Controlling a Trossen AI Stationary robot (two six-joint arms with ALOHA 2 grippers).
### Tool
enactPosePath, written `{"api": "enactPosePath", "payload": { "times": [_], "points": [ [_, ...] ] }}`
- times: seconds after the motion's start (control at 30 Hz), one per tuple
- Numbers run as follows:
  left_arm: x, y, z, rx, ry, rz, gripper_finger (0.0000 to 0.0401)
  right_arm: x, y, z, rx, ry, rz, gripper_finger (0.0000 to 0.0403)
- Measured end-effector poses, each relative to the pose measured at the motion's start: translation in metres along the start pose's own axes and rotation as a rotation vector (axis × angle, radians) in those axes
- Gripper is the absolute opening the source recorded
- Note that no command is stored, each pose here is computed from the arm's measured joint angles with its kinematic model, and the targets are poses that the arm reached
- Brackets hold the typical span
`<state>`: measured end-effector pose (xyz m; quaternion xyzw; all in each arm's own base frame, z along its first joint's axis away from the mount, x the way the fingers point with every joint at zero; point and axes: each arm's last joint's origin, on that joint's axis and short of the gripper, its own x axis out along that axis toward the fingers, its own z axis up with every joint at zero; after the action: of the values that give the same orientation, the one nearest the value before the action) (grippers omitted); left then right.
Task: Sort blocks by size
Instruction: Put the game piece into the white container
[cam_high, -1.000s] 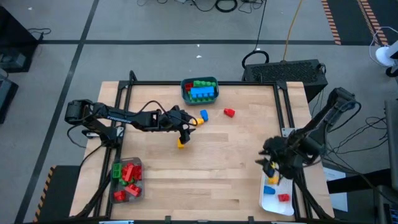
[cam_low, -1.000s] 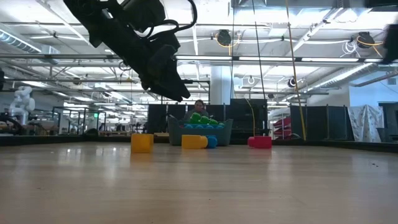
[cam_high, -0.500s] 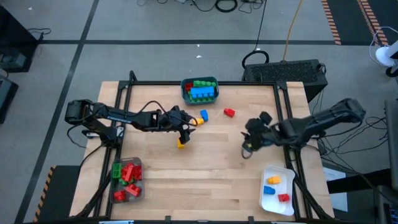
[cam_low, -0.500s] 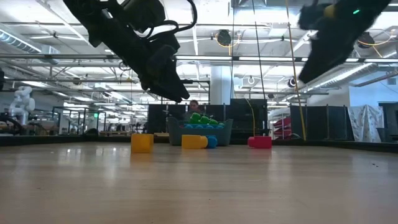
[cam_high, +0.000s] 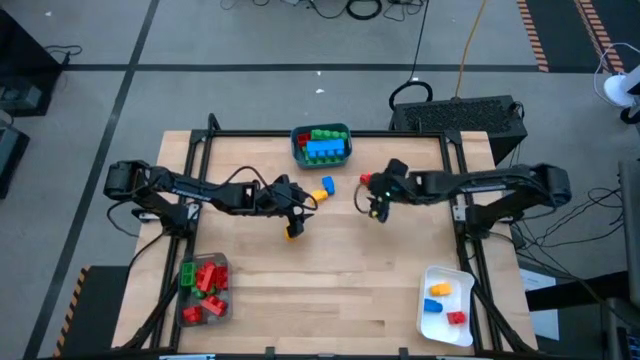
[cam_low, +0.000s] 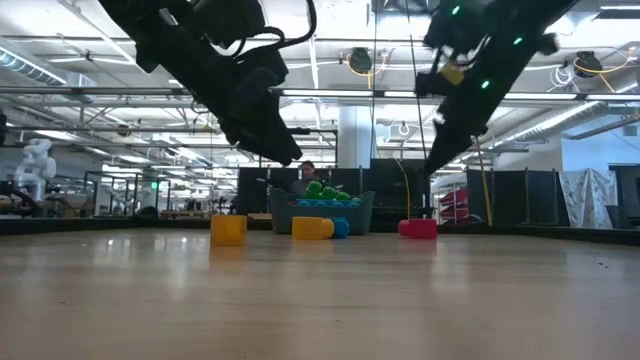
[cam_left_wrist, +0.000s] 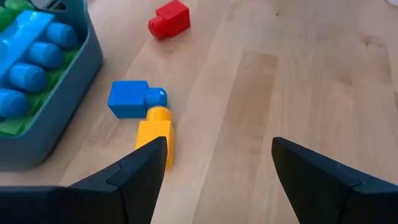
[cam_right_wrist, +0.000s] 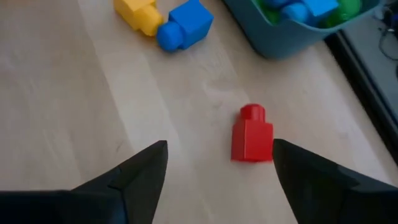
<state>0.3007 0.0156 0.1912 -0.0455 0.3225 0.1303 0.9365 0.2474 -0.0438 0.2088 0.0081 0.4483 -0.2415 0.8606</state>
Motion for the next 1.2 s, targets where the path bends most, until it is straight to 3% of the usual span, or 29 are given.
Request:
{"api": "enactPosePath", "payload": {
  "times": [0.43,0.77,0.97,1.2],
  "points": [
    [0.000,0.001,-0.006,-0.013,0.058,0.010,0.0292,0.069,-0.047,-0.004,0.093,0.118,-0.078,0.0323],
    [0.000,0.001,-0.007,-0.010,0.070,0.012,0.0292,0.100,-0.057,-0.012,0.095,0.165,0.022,0.0309],
    [0.000,0.001,-0.007,-0.009,0.075,0.013,0.0292,0.106,-0.055,-0.014,0.095,0.168,0.046,0.0254],
    [0.000,0.001,-0.007,-0.009,0.074,0.013,0.0292,0.106,-0.056,-0.014,0.094,0.170,0.039,0.0124]
  ]
}}
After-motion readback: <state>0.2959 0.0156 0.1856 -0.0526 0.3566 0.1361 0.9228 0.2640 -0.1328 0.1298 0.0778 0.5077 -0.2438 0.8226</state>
